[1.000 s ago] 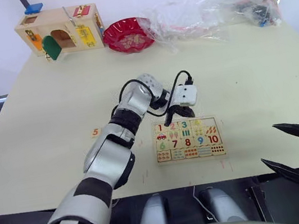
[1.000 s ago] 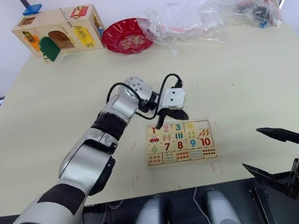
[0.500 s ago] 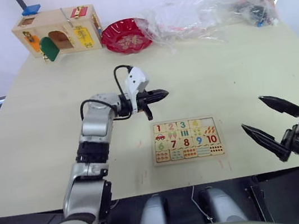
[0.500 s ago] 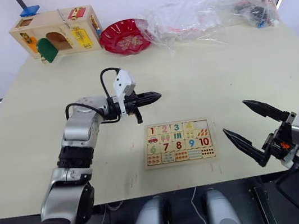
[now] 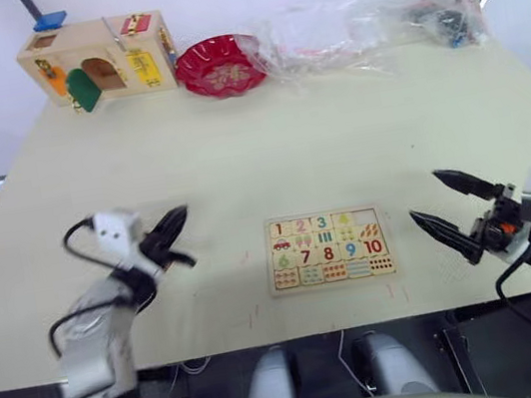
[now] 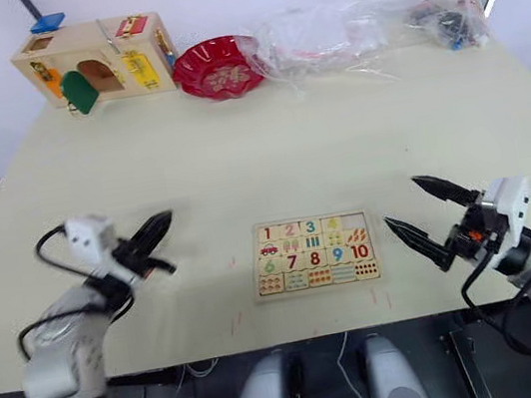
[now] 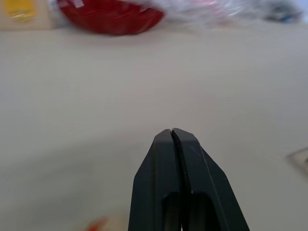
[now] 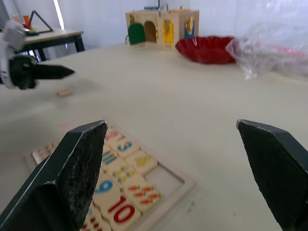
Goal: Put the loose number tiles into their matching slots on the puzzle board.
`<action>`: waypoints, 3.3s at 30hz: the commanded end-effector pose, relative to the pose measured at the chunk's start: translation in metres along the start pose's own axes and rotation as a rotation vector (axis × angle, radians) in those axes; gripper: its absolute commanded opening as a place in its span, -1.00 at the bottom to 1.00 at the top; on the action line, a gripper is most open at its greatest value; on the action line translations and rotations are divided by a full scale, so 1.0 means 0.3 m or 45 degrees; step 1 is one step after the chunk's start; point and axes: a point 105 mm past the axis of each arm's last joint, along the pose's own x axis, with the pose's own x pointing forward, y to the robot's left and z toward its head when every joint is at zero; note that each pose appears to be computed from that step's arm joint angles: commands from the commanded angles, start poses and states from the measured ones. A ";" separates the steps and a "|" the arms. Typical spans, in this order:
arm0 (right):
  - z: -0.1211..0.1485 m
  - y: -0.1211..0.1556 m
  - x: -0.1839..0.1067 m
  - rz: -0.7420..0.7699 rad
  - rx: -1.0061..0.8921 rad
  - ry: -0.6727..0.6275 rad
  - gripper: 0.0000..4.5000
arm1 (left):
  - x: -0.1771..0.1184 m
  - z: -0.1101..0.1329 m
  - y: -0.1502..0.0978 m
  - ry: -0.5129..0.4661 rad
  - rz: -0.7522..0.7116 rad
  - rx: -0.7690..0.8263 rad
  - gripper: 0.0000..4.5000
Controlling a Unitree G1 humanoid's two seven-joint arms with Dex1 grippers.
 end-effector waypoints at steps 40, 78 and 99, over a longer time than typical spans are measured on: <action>0.041 0.026 -0.247 0.045 -0.102 0.192 1.00 | -0.191 0.011 0.084 0.302 -0.426 0.083 0.93; 0.118 0.074 -0.231 0.325 -0.155 0.180 1.00 | 0.076 0.012 0.215 0.783 -0.988 0.604 0.42; 0.104 0.074 -0.236 0.318 -0.167 0.183 1.00 | 0.109 0.089 0.126 0.585 -1.125 0.751 -0.57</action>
